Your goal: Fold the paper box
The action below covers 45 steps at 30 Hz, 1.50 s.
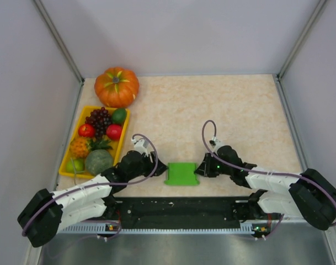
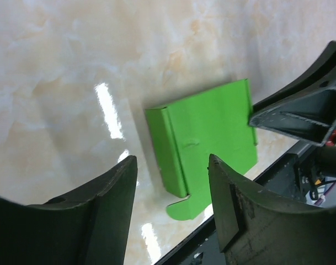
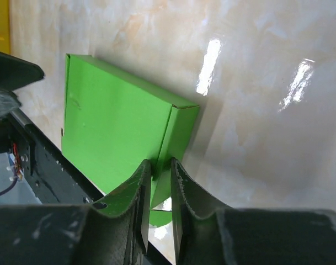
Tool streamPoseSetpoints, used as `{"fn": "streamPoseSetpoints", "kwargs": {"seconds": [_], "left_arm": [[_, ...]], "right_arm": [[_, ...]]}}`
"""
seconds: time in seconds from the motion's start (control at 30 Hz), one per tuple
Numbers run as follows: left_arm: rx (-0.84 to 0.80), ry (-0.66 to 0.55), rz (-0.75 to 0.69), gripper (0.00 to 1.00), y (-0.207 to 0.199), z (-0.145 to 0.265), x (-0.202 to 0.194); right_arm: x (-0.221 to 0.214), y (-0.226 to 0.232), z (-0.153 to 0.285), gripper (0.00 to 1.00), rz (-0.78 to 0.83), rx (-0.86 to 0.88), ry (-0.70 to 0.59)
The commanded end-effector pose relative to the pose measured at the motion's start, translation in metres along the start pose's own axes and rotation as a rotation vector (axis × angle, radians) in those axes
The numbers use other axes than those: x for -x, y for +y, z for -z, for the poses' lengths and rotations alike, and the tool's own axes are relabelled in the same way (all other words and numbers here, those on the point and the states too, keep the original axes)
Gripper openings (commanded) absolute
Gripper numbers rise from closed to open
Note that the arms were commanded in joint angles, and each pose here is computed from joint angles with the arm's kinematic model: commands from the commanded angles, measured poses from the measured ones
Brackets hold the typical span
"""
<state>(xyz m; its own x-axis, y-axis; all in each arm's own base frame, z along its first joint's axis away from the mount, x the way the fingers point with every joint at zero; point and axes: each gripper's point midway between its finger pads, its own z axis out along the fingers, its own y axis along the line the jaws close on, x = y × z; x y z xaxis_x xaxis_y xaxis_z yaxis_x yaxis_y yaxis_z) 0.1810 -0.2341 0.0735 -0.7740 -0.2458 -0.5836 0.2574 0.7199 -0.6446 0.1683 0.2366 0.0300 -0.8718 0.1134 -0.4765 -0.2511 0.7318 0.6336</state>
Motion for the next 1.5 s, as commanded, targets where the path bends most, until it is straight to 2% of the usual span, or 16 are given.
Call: {"fn": "streamPoseSetpoints", "kwargs": {"seconds": [0.0, 0.13, 0.4, 0.63, 0.77, 0.87, 0.93, 1.07, 1.17, 1.2, 1.3, 1.37, 1.4, 1.43, 1.47], "left_arm": [[-0.003, 0.024, 0.026, 0.59, 0.012, -0.001, -0.014], [-0.050, 0.033, 0.051, 0.61, 0.010, -0.004, -0.020], [-0.139, 0.038, 0.101, 0.73, -0.007, -0.007, -0.020], [-0.139, 0.099, 0.173, 0.85, -0.008, -0.016, -0.031], [-0.184, 0.135, 0.212, 0.84, -0.018, -0.022, -0.033], [-0.253, 0.136, 0.253, 0.75, -0.030, -0.027, -0.031], [-0.298, 0.123, 0.264, 0.72, -0.036, -0.027, -0.029], [-0.341, 0.112, 0.301, 0.56, -0.044, -0.028, -0.025], [-0.344, 0.090, 0.317, 0.48, -0.043, -0.027, -0.022], [-0.350, 0.081, 0.320, 0.42, -0.044, -0.026, -0.020], [-0.355, 0.043, 0.334, 0.36, -0.045, -0.022, -0.014], [-0.355, 0.040, 0.340, 0.32, -0.046, -0.020, -0.012], [-0.346, 0.046, 0.344, 0.31, -0.046, -0.017, -0.012], [-0.341, 0.043, 0.348, 0.31, -0.047, -0.017, -0.010], [-0.326, 0.043, 0.357, 0.31, -0.045, -0.016, -0.009]], "right_arm": [[-0.004, -0.020, 0.000, 0.15, -0.025, -0.040, -0.017], [-0.009, -0.032, 0.001, 0.10, -0.043, -0.075, -0.021], [-0.015, -0.049, 0.002, 0.08, -0.079, -0.119, -0.024], [-0.020, -0.061, 0.004, 0.07, -0.094, -0.154, -0.022], [-0.019, -0.061, 0.002, 0.07, -0.095, -0.152, -0.021], [-0.020, -0.061, 0.001, 0.07, -0.093, -0.153, -0.017], [-0.017, -0.060, 0.001, 0.07, -0.086, -0.152, -0.024], [-0.012, -0.057, 0.002, 0.07, -0.057, -0.151, -0.029], [-0.005, -0.048, 0.003, 0.11, -0.025, -0.126, -0.032], [-0.008, -0.049, 0.005, 0.12, -0.008, -0.137, -0.016], [0.003, -0.035, 0.011, 0.21, 0.074, -0.138, -0.036], [0.006, -0.020, 0.021, 0.31, 0.161, -0.176, -0.030], [0.017, -0.008, 0.030, 0.38, 0.211, -0.180, -0.069], [0.022, 0.005, 0.042, 0.50, 0.273, -0.218, -0.076], [0.027, 0.017, 0.049, 0.54, 0.320, -0.202, -0.095]]}}
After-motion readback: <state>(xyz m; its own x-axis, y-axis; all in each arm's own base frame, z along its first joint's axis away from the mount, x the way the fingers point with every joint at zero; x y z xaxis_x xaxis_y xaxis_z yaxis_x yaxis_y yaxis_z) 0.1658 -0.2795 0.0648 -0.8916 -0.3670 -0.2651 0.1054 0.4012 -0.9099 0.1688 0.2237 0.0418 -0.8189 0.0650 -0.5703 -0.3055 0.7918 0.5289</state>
